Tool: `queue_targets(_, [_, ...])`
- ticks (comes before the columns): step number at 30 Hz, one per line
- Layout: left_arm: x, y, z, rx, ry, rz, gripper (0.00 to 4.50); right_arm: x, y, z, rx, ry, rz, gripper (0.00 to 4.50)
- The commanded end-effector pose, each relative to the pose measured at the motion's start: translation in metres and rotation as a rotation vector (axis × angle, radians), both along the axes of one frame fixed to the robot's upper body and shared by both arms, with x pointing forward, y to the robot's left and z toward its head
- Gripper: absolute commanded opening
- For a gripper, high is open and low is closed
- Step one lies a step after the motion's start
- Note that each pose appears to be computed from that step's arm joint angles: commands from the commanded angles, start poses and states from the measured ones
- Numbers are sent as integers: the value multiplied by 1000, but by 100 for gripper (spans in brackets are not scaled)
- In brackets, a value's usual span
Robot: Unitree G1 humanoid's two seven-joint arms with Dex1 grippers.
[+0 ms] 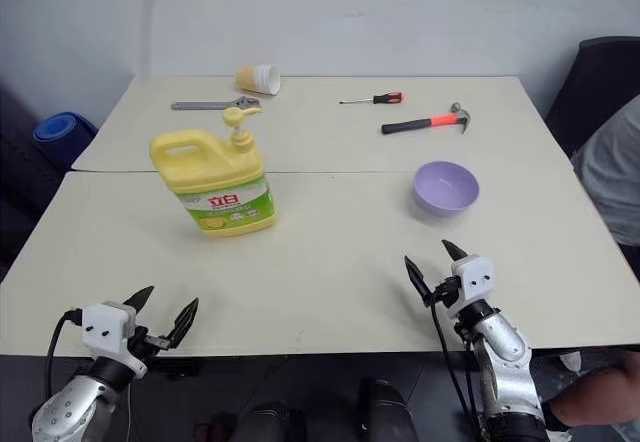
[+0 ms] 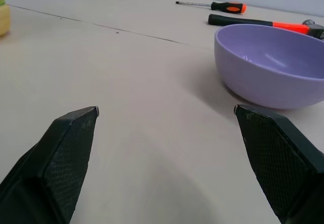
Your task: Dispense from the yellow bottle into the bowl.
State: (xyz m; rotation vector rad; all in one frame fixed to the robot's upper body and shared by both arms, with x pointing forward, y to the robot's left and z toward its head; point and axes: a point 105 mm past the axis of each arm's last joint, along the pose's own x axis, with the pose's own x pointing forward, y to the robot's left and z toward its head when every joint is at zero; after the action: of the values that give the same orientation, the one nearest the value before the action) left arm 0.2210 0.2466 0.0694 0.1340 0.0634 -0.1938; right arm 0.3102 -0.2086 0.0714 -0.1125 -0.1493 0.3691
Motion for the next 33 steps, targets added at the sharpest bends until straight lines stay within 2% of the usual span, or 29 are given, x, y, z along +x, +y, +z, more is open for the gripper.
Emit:
queue_targets(1, [3, -1, 18, 0, -62, -4, 448, -1, -10, 18, 9, -69, -35, 450])
queue_targets(3, [11, -2, 37, -128, -128, -8, 448, -9, -20, 30, 3, -97, -36, 450])
queue_targets(5, [14, -12, 51, -199, -155, -100, 448, -16, -23, 37, -4, -100, -3, 450])
queue_targets(6, [13, -25, 64, -240, -184, -215, 448, -18, -24, 39, -24, -97, 24, 450])
queue_targets(9, [17, -53, 95, -255, -132, -510, 448, -13, -33, 50, -101, -72, 110, 450])
queue_targets(13, [19, -73, 117, -214, -79, -745, 448, 14, -41, 65, -153, -52, 161, 450])
queue_targets(18, [24, -97, 124, -146, -64, -907, 448, 59, -35, 62, -247, 85, 230, 450])
queue_targets(22, [28, -107, 127, -129, -91, -938, 448, 82, -27, 64, -277, 142, 257, 450])
queue_targets(33, [30, -111, 127, -138, -116, -921, 448, 107, -12, 53, -329, 280, 277, 450])
